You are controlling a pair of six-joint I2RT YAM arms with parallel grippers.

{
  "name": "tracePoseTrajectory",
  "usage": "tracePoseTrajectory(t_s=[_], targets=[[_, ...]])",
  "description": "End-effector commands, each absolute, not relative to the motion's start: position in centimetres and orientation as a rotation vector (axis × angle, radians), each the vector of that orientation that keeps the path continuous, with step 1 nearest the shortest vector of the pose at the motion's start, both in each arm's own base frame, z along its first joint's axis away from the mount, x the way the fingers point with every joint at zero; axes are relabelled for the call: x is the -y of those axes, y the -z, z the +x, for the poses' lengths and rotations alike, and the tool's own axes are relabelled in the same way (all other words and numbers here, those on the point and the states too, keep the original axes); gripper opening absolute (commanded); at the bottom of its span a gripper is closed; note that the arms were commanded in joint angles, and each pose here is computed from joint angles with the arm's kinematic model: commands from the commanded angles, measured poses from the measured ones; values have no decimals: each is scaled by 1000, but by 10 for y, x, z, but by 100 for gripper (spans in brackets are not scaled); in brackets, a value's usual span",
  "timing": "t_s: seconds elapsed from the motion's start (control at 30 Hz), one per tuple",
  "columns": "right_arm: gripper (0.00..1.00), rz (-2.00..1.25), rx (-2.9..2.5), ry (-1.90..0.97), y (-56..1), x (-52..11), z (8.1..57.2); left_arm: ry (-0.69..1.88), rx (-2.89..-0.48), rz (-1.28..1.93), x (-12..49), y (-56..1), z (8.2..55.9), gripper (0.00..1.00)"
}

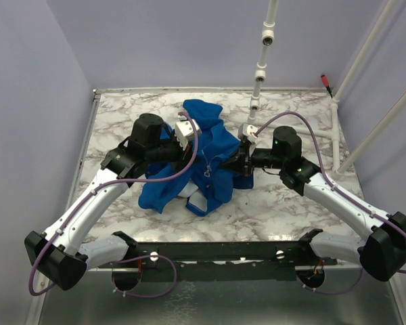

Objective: Zip up the jacket

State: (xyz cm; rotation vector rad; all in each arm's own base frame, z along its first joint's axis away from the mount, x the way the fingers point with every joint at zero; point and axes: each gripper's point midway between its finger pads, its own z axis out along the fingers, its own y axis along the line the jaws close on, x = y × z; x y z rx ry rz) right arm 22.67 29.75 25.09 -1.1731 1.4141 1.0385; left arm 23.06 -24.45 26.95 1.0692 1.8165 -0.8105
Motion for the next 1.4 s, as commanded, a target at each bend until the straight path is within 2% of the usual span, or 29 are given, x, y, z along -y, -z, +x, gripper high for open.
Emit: tracePoseTrajectory(t_s=[0.0, 1.37], targets=[[1, -1149, -1364, -1039, -263, -298, 224, 803, -1751, 1075, 246, -290, 226, 0], [1, -986, -1417, -1218, -287, -312, 229, 769, -1727, 1113, 248, -289, 223, 0]])
